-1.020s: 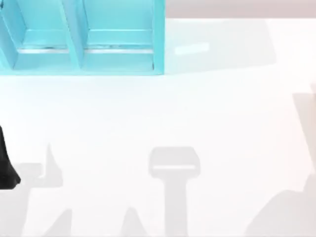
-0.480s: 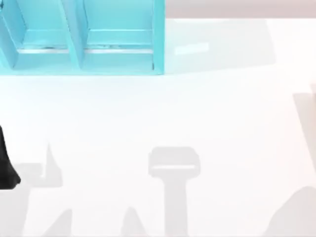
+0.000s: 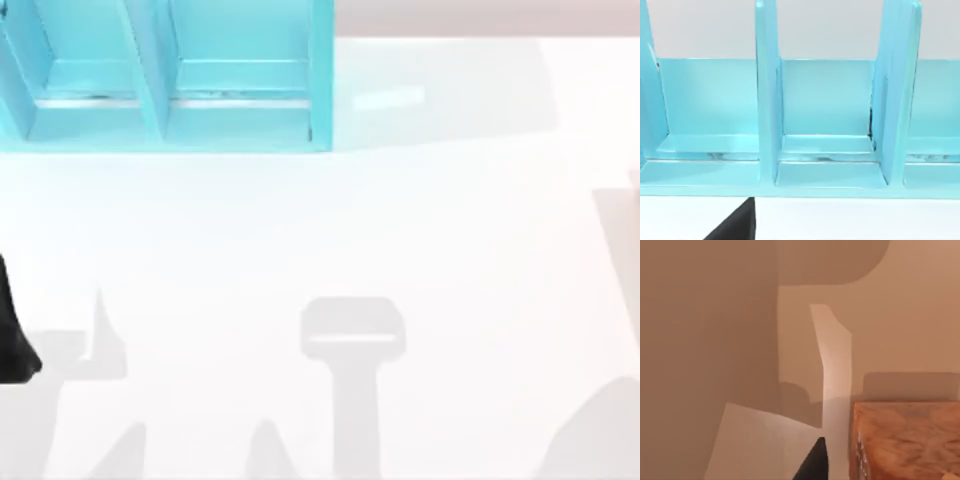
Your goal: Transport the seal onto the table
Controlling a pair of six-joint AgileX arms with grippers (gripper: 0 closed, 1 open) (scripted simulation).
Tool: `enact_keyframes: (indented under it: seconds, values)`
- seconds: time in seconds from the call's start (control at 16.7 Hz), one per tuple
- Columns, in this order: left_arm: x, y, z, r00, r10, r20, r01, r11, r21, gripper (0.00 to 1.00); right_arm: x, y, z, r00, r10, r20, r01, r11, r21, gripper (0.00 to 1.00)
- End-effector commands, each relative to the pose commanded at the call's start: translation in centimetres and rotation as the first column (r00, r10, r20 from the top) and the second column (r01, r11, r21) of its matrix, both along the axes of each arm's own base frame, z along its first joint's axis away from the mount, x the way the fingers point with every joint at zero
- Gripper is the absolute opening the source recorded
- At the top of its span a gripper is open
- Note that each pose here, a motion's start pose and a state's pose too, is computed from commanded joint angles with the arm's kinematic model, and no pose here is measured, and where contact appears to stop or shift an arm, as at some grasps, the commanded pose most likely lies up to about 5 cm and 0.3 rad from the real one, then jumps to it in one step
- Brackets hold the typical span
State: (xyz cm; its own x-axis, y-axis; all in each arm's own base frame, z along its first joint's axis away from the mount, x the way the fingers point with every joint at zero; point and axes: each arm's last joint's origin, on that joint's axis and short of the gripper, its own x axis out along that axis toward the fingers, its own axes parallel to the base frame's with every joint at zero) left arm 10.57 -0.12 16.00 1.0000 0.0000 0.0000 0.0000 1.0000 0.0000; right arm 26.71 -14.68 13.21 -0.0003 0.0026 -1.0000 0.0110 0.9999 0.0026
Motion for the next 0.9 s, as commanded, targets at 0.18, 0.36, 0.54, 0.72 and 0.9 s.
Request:
enact_keyframes:
  seconds: [0.18, 0.36, 0.54, 0.72, 0.9]
  values:
    - [0.00, 0.00, 0.00, 1.000, 0.000, 0.000, 0.000, 1.000, 0.000, 1.00, 0.00, 0.00, 0.00, 1.000, 0.000, 0.000, 0.000, 1.000, 0.000, 0.17]
    - [0.00, 0.00, 0.00, 1.000, 0.000, 0.000, 0.000, 1.000, 0.000, 1.00, 0.00, 0.00, 0.00, 1.000, 0.000, 0.000, 0.000, 1.000, 0.000, 0.00]
    - [0.00, 0.00, 0.00, 1.000, 0.000, 0.000, 0.000, 1.000, 0.000, 1.00, 0.00, 0.00, 0.00, 1.000, 0.000, 0.000, 0.000, 1.000, 0.000, 0.00]
    - [0.00, 0.00, 0.00, 1.000, 0.000, 0.000, 0.000, 1.000, 0.000, 1.00, 0.00, 0.00, 0.00, 1.000, 0.000, 0.000, 0.000, 1.000, 0.000, 0.00]
    - [0.00, 0.00, 0.00, 1.000, 0.000, 0.000, 0.000, 1.000, 0.000, 1.00, 0.01, 0.02, 0.08, 1.000, -0.001, 0.001, 0.001, 1.000, -0.003, 0.00]
